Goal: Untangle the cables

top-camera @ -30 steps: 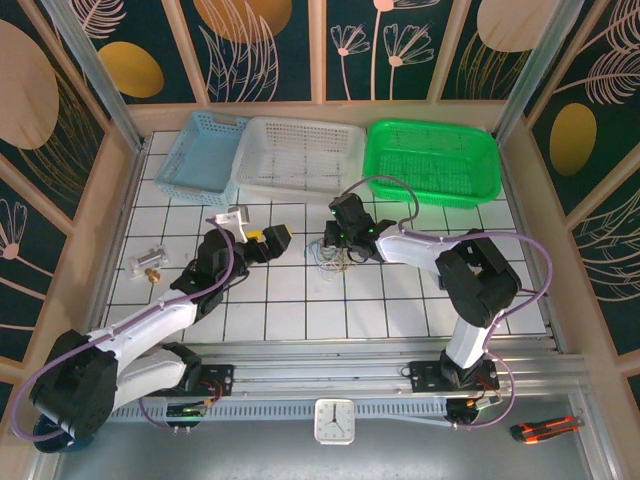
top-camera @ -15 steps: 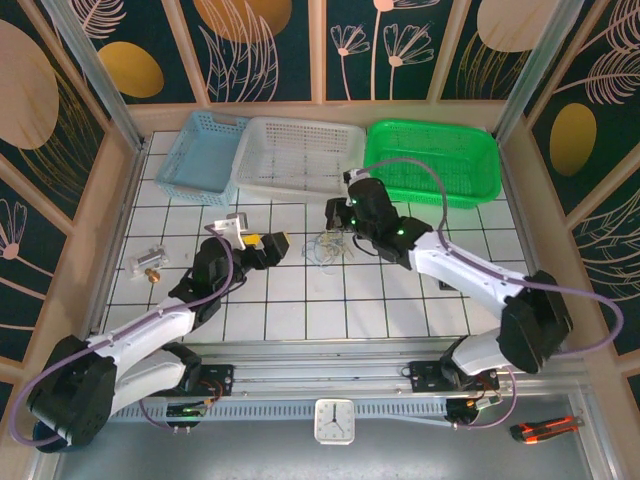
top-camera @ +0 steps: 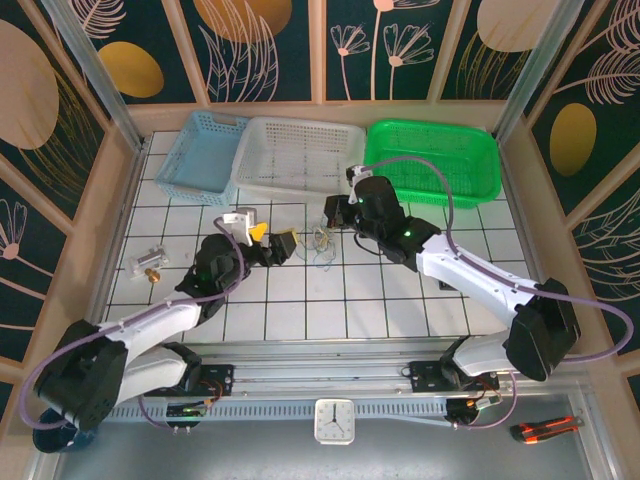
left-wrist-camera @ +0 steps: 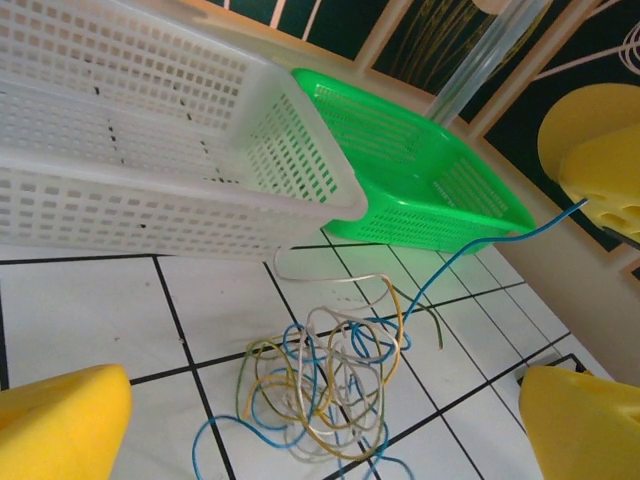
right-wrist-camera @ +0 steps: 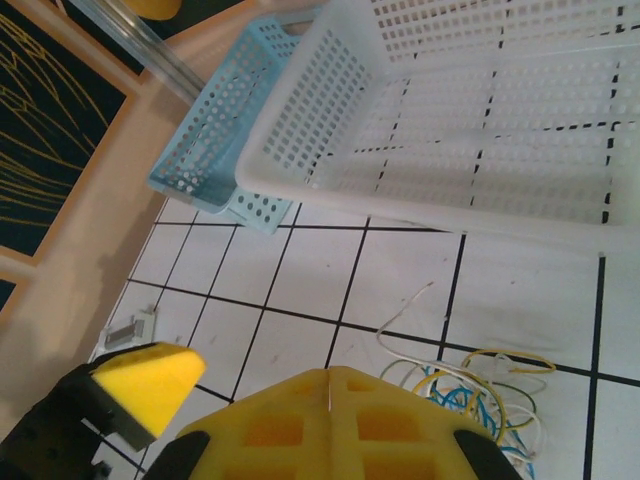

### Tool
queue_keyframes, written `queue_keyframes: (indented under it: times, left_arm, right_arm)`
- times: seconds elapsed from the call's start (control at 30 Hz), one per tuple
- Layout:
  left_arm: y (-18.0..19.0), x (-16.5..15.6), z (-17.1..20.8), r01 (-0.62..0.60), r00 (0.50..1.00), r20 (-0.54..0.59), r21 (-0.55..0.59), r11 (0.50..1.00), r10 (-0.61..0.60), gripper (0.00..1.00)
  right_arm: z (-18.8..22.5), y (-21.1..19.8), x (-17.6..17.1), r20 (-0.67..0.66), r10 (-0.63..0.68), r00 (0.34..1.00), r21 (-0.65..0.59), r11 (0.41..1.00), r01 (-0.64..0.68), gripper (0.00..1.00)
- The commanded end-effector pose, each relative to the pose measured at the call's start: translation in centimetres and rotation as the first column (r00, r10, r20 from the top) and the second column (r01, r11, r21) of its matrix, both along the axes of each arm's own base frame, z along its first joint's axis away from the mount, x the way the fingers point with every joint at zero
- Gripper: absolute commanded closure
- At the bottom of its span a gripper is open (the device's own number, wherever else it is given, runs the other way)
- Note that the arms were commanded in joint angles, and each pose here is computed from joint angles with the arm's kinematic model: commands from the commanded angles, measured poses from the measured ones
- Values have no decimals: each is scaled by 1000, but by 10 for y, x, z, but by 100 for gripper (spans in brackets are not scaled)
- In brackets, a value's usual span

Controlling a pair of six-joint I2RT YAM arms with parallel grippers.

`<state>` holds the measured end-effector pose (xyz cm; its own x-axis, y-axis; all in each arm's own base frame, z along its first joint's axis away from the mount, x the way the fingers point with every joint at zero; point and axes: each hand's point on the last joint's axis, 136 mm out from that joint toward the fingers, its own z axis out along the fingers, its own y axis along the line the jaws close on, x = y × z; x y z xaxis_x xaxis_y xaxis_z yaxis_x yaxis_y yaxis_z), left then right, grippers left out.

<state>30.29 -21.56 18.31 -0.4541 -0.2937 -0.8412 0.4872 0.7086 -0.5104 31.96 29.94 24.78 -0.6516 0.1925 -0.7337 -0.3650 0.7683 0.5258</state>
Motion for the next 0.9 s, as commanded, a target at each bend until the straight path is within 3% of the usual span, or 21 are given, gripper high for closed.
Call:
queue_keyframes:
  times: [0.0,0.3,0.6,0.87]
  left_arm:
    - [-18,2,22,75,991,109,-3,997,-75,1]
    - [-45,7,12,147,980,132,40,988,-151,1]
    - [-74,35,2,161,978,127,65,985,-168,2]
    - [-89,41,-38,204,978,25,71,976,-206,24]
  right_arm:
    - [11,12,-2,11,30,999,45,999,-31,100]
    - [12,19,-9,3,55,998,62,997,-55,100]
    - [37,30,-18,28,89,996,113,989,-91,100]
    - [117,27,-22,147,98,984,210,969,-128,100]
